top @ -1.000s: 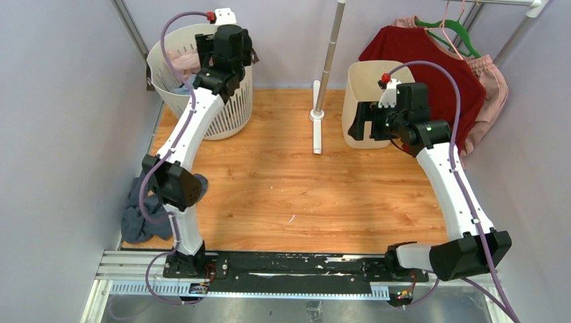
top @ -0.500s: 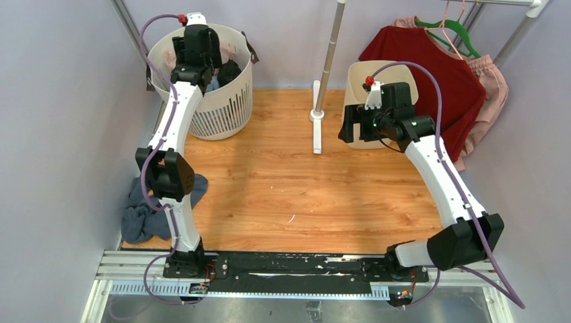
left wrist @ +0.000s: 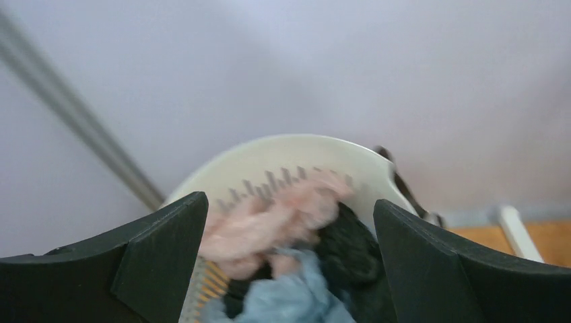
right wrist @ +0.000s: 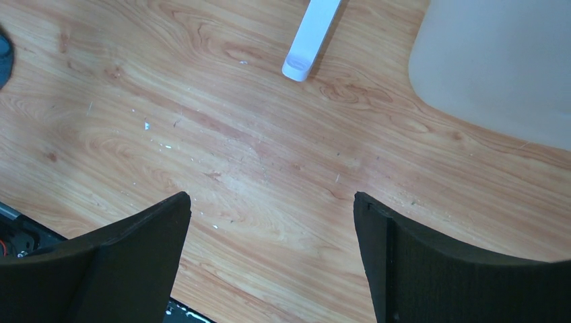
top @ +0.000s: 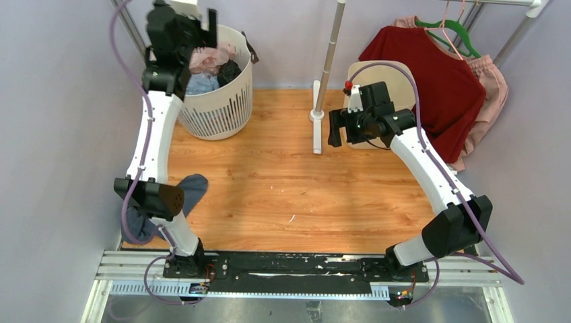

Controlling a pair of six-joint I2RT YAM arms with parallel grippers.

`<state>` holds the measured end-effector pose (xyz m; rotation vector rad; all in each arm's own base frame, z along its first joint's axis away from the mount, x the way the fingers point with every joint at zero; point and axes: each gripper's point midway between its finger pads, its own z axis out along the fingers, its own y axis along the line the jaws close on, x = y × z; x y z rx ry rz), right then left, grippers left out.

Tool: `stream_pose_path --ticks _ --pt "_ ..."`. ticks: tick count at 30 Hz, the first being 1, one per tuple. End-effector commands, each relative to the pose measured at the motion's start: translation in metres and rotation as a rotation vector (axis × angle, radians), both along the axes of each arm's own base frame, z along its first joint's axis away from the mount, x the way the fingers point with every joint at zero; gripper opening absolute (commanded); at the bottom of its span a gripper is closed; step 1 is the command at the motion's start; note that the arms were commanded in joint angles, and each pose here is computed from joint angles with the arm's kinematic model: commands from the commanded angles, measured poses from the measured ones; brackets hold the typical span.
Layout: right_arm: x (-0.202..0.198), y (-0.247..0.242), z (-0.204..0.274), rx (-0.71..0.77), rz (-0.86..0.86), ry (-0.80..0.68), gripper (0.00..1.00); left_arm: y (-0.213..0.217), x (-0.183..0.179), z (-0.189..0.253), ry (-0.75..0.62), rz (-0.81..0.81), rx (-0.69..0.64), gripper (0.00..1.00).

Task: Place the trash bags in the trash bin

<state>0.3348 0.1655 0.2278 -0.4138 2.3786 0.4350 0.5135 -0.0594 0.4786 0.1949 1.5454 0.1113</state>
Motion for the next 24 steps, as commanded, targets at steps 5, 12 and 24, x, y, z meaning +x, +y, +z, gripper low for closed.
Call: stream_pose_path --ticks 5,12,24 --pt "-0.005 0.003 0.013 -0.086 0.019 -0.012 0.94 0.065 0.044 -0.001 0.004 -0.108 -0.270 1.00" --pt "-0.015 -0.001 0.014 -0.132 0.018 -0.007 0.94 0.073 0.053 0.005 -0.016 -0.108 -0.345 1.00" --pt "-0.041 -0.014 0.015 -0.160 0.001 -0.008 0.95 0.111 0.098 0.009 -0.126 -0.039 -0.539 1.00"
